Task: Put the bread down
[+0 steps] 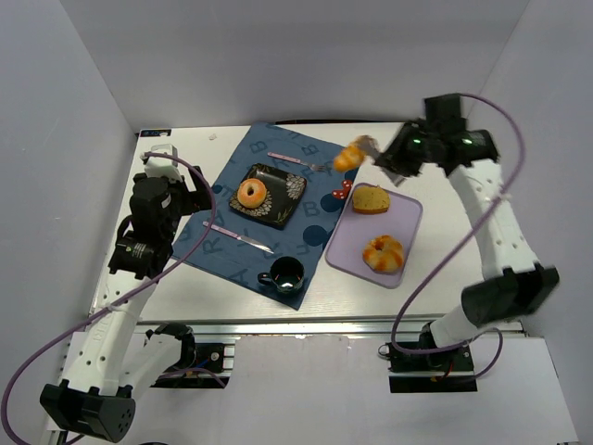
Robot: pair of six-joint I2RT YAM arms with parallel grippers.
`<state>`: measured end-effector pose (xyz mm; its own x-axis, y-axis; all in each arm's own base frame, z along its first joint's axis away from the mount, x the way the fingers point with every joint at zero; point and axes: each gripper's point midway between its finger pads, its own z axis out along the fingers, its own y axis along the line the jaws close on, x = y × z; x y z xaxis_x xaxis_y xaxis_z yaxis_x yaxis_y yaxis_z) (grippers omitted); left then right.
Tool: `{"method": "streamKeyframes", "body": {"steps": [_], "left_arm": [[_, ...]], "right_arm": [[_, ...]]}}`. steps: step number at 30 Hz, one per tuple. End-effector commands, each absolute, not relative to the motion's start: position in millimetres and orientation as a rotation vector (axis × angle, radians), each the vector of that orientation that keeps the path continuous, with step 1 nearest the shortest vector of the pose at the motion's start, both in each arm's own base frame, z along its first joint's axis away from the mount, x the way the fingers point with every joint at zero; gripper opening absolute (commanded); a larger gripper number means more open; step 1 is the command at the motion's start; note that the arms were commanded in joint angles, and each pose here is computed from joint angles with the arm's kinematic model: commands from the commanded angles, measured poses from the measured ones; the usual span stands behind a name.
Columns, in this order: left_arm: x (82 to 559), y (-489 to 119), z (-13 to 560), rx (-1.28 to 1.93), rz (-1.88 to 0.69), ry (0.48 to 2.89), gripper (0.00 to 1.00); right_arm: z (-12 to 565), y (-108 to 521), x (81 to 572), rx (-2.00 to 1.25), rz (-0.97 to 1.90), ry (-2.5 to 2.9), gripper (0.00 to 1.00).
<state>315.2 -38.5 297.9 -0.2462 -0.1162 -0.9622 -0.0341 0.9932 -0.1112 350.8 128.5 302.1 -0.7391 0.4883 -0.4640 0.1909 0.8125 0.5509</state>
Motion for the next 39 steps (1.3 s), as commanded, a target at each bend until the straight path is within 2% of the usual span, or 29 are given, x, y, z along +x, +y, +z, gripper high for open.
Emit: {"method": "streamKeyframes", "body": {"steps": [1, 3, 4, 6, 8, 17, 20, 24, 30, 39], "left_arm": [[317.5, -42.2, 309.7, -0.096, -0.095, 1.785, 0.98], [317.0, -40.9, 309.6, -0.097, -0.085, 1.792, 0.98], [316.3, -40.3, 311.1, -0.094, -0.081, 1.79, 0.98], [315.0, -37.6, 313.1, -0.099, -0.066, 1.791, 0.98], [313.9, -35.4, 313.4, -0.105, -0.055, 1.791, 0.98], [311.2, -31.3, 313.1, -0.111, -0.032, 1.798, 0.98], [312.3, -31.7, 309.6, -0.108, -0.03, 1.806, 0.98], [313.6, -32.8, 307.4, -0.104, -0.033, 1.813, 0.98], [313.6, -33.4, 306.9, -0.102, -0.036, 1.81, 0.98], [310.8, -34.7, 311.1, -0.1, -0.053, 1.791, 0.98]], "right_arm": [[280.4, 220.2, 376.4, 0.143, 0.845, 2.446, 0.14], [298.3, 256.9, 386.4, -0.024, 0.885, 2.396, 0.14], [273.5, 270.9, 401.2, -0.048, 0.869, 2.455, 0.14], [288.9, 290.6, 409.7, -0.129, 0.864, 2.425, 0.14], [265.0, 303.3, 422.3, -0.147, 0.855, 2.467, 0.14], [202.3, 320.8, 418.2, -0.19, 0.823, 2.567, 0.16], [190.8, 320.8, 413.3, -0.2, 0.81, 2.605, 0.23], [184.7, 321.8, 408.7, -0.215, 0.801, 2.63, 0.4], [207.8, 323.0, 409.2, -0.234, 0.812, 2.582, 0.57], [258.8, 297.8, 408.9, -0.156, 0.726, 2.469, 0.6]]}}
